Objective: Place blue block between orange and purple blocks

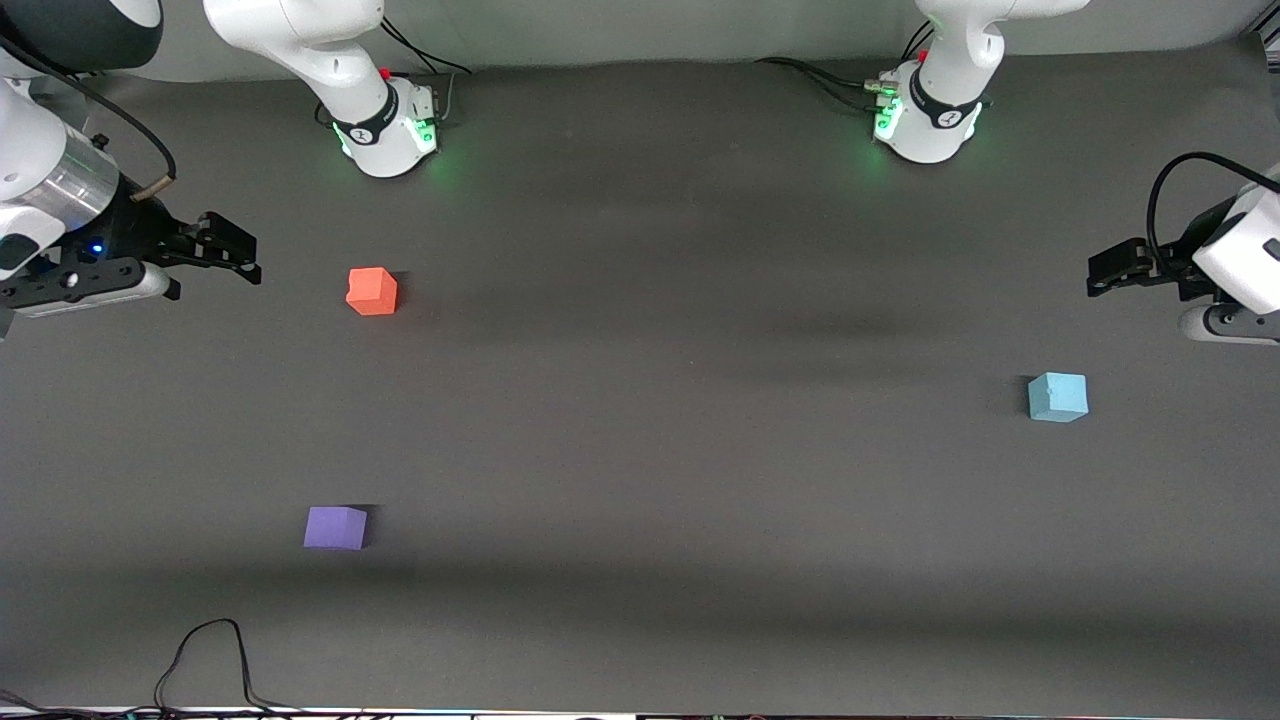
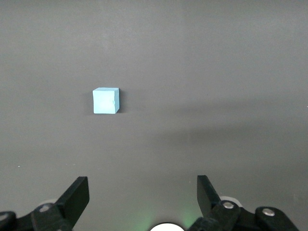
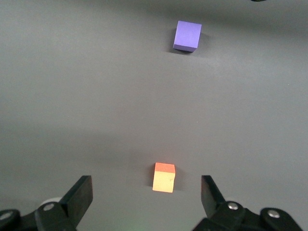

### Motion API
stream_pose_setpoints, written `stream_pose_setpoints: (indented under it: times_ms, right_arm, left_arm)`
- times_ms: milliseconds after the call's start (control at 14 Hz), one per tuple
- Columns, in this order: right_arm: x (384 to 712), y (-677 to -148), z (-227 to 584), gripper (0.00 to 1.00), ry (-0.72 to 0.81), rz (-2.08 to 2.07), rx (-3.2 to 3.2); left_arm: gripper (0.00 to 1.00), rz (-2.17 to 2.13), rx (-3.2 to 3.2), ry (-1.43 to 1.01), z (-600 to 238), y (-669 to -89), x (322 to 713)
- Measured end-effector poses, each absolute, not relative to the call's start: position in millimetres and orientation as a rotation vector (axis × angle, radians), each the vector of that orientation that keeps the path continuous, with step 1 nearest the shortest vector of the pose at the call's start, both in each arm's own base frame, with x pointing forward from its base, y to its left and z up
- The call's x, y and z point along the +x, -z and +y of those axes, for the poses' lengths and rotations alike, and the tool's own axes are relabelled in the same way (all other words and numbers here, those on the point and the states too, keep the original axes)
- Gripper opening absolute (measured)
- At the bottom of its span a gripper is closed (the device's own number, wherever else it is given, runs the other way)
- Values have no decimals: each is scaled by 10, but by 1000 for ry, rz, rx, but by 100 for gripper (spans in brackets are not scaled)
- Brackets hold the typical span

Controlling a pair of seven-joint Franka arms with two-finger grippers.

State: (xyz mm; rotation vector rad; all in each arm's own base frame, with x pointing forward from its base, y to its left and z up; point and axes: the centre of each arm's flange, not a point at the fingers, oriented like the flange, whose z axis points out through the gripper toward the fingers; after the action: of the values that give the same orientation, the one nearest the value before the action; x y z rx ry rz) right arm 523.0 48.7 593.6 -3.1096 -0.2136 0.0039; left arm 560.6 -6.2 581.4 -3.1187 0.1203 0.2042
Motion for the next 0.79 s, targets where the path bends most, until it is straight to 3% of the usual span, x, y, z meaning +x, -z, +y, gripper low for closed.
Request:
stream_pose_setpoints:
  times_ms: [786]
  right_arm:
    - [5218, -5940, 484, 100, -9, -212, -3108]
  left_arm:
    - [100, 141, -3123, -229, 226, -5782, 5581]
